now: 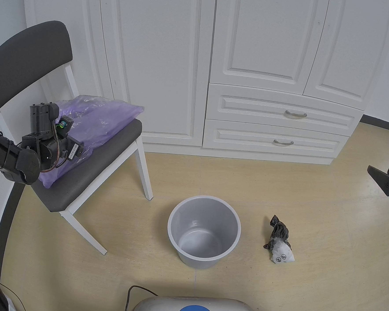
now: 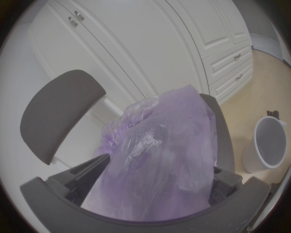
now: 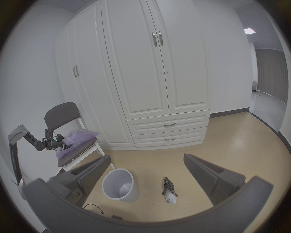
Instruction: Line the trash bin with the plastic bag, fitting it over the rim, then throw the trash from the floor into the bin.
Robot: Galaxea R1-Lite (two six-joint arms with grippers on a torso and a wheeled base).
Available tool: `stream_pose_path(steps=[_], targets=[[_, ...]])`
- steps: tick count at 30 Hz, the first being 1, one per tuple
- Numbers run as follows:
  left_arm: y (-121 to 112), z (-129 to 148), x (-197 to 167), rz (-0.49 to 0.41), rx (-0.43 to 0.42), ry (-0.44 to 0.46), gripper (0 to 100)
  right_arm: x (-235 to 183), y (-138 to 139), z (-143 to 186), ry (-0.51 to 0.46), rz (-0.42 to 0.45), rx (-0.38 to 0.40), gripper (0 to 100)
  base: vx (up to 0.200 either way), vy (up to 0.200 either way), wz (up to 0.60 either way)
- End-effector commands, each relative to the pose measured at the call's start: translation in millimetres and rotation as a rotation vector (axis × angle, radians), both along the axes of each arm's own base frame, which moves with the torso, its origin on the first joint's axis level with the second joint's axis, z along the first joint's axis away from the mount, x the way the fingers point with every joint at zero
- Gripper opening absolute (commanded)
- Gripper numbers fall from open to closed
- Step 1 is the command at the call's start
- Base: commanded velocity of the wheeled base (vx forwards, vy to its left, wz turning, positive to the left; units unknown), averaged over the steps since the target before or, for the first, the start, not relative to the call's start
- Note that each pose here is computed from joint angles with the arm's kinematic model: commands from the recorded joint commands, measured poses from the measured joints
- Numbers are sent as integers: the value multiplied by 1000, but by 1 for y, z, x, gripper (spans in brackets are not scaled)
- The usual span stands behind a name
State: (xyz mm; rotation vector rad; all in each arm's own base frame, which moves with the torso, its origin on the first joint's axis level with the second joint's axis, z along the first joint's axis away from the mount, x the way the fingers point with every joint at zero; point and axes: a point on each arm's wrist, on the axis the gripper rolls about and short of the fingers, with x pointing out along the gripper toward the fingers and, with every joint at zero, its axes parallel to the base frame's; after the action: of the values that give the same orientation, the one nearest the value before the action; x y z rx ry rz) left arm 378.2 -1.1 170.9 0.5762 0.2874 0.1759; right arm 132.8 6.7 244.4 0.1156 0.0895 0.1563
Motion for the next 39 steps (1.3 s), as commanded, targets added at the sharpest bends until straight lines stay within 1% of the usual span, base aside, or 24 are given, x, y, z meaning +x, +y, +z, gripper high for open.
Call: stream_pose_path(steps=[1, 6, 7, 13, 16, 17, 18, 19, 20, 21, 23, 24, 26, 27, 28, 30, 33, 35, 39], targets=[[1, -6, 4, 4, -1, 13, 100, 0, 0, 0, -1, 2, 0, 100, 0, 0, 0], [1, -6, 7, 1, -1, 10, 100, 0, 0, 0, -1, 3, 0, 100, 0, 0, 0], [0, -5, 6, -2, -1, 7, 0, 0, 0, 0, -1, 2, 0, 100, 0, 0, 0], [-3, 0, 3, -15, -19, -6, 0, 0, 0, 0, 1, 5, 0, 100, 0, 0, 0], [-5, 5, -1, -16, -44, -21, 0, 0, 0, 0, 2, 5, 0, 100, 0, 0, 0], [-10, 7, -5, -35, -84, -26, 0, 0, 0, 0, 2, 5, 0, 100, 0, 0, 0], [-10, 6, -6, -35, -88, -23, 0, 0, 0, -1, 4, 5, 0, 100, 0, 0, 0], [-14, 9, -13, -67, -140, -23, 0, 1, 0, -1, 7, 5, 0, 100, 0, 0, 0], [-18, 10, -19, -93, -173, -18, 0, 1, 0, -1, 7, 5, -1, 100, 0, 0, 0], [-19, 11, -22, -107, -186, -15, 0, 1, 0, -2, 8, 5, 0, 100, 0, 0, 0], [-28, 16, -35, -161, -263, -3, 0, 2, 1, -2, 11, 6, -1, 100, 0, 0, 0], [-31, 18, -38, -171, -281, -8, 0, 2, 1, -2, 13, 9, -1, 100, 0, 0, 0], [-43, 24, -48, -197, -347, -13, 0, 0, 3, -3, 11, 26, -5, 100, 0, 0, 0], [-44, 25, -49, -199, -352, -13, 0, 0, 3, -3, 11, 28, -3, 100, 0, 0, 0], [-52, 29, -54, -214, -398, -11, 0, 0, 5, -3, 9, 36, -5, 100, 0, 0, 0], [-59, 33, -59, -218, -449, -15, 0, -1, 5, -3, 6, 43, -4, 100, 0, 0, 0], [-67, 42, -71, -227, -546, -40, 0, -5, 7, -3, 3, 53, -6, 100, 0, 0, 0], [-68, 45, -75, -226, -566, -51, 0, -5, 7, -4, 3, 59, -6, 100, 0, 0, 0], [-64, 49, -105, -202, -631, -84, 0, -6, 10, -7, 16, 74, -7, 100, 0, 0, 0]])
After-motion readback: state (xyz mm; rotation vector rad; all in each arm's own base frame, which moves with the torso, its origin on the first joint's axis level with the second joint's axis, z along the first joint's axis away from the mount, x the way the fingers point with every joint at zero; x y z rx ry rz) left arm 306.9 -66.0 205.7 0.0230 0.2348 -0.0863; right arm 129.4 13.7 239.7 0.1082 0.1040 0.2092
